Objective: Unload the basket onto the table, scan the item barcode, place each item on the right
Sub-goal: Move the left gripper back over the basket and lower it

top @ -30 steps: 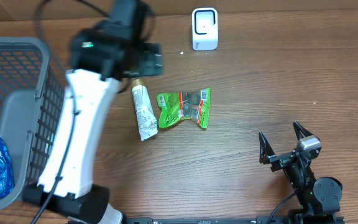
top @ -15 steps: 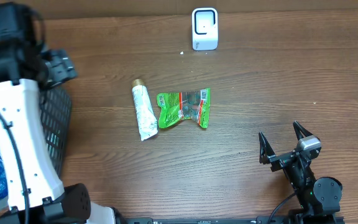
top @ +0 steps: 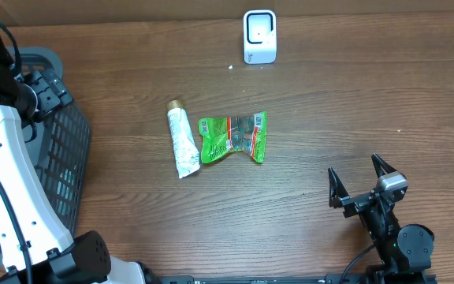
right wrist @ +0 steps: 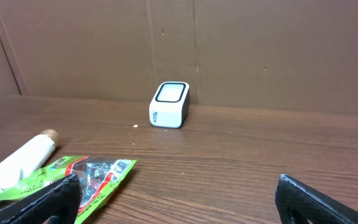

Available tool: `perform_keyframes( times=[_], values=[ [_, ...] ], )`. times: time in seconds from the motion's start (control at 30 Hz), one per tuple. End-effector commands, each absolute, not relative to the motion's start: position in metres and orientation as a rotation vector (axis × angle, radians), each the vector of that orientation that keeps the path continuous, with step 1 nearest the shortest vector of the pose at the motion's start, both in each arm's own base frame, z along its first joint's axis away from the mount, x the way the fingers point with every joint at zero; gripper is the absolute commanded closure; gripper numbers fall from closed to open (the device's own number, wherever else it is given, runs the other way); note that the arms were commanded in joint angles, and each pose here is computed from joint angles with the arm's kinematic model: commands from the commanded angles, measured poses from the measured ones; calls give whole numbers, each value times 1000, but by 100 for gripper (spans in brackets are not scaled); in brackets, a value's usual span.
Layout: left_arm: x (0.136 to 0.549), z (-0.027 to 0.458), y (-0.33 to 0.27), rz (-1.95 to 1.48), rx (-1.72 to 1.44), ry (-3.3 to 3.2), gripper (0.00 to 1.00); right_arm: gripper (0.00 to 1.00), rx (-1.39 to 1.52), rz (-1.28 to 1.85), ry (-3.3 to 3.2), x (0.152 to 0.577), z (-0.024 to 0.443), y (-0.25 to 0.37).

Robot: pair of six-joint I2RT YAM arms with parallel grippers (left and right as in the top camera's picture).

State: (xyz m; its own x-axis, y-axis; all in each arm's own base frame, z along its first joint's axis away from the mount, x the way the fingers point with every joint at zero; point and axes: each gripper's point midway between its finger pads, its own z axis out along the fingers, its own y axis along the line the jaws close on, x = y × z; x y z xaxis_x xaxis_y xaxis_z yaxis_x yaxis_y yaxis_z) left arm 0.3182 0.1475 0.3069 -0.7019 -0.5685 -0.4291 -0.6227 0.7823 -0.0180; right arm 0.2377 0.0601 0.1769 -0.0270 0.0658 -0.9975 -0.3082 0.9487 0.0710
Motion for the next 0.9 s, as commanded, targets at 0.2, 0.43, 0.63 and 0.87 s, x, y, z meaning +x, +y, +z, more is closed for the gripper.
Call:
perform_keyframes(
  times=[0.2, 0.43, 0.63, 0.87],
  values=[
    [330, 294, 145, 142, -863, 2611, 11, 0, -191, 306, 1570, 238, 175, 61],
    [340, 293, 138, 140, -823, 2612, 14, 0, -191, 306, 1570, 238, 175, 61],
    [342, 293, 131, 166, -770, 2627, 13, 0, -191, 306, 1570, 238, 175, 61],
    [344, 291, 129, 168, -760, 2636, 13, 0, -191, 306, 1570, 238, 175, 61]
  ],
)
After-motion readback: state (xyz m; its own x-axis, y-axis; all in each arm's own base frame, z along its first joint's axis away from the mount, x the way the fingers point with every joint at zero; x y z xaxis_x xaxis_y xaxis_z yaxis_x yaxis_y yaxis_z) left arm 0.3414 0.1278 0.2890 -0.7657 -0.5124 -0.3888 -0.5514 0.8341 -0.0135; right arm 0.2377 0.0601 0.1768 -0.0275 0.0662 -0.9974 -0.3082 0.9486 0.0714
